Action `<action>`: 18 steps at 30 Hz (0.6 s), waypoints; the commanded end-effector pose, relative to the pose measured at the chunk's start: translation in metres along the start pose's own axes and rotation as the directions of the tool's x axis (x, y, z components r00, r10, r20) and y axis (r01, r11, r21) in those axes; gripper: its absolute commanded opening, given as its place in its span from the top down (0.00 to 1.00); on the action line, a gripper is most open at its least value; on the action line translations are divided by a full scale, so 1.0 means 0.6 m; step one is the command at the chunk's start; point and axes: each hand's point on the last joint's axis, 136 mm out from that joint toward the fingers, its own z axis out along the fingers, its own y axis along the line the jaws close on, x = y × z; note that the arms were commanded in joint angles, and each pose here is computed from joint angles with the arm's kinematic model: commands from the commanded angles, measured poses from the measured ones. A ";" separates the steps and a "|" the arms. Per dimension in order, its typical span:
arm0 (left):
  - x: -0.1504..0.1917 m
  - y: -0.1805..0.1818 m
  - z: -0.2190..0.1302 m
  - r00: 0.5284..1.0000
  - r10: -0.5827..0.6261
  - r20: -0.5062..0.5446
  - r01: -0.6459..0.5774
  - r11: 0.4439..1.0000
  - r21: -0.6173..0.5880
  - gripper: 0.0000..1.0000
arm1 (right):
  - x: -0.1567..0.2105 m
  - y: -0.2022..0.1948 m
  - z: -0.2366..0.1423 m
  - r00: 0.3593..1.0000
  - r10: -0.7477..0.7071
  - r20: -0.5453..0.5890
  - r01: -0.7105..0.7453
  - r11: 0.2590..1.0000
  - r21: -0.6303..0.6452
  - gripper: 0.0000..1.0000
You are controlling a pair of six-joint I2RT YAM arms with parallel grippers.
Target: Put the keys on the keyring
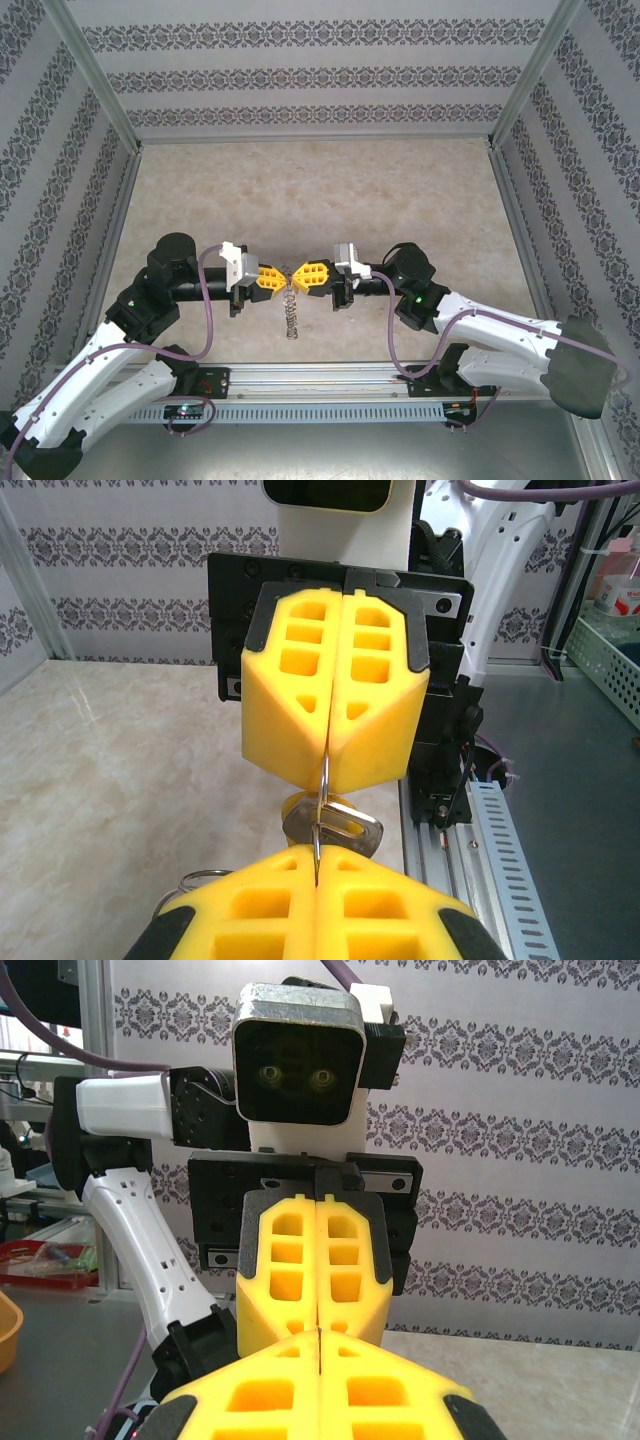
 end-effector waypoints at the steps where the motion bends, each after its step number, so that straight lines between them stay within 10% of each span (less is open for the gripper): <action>1: -0.024 -0.001 -0.009 0.997 0.066 0.044 -0.065 0.998 -0.011 1.00 | -0.013 0.009 0.005 1.000 -0.025 0.014 0.026 0.999 -0.045 1.00; 18: -0.027 -0.003 -0.011 0.996 0.072 0.050 -0.071 0.997 -0.010 1.00 | 0.003 0.005 0.006 1.000 -0.008 -0.010 0.008 0.999 -0.051 1.00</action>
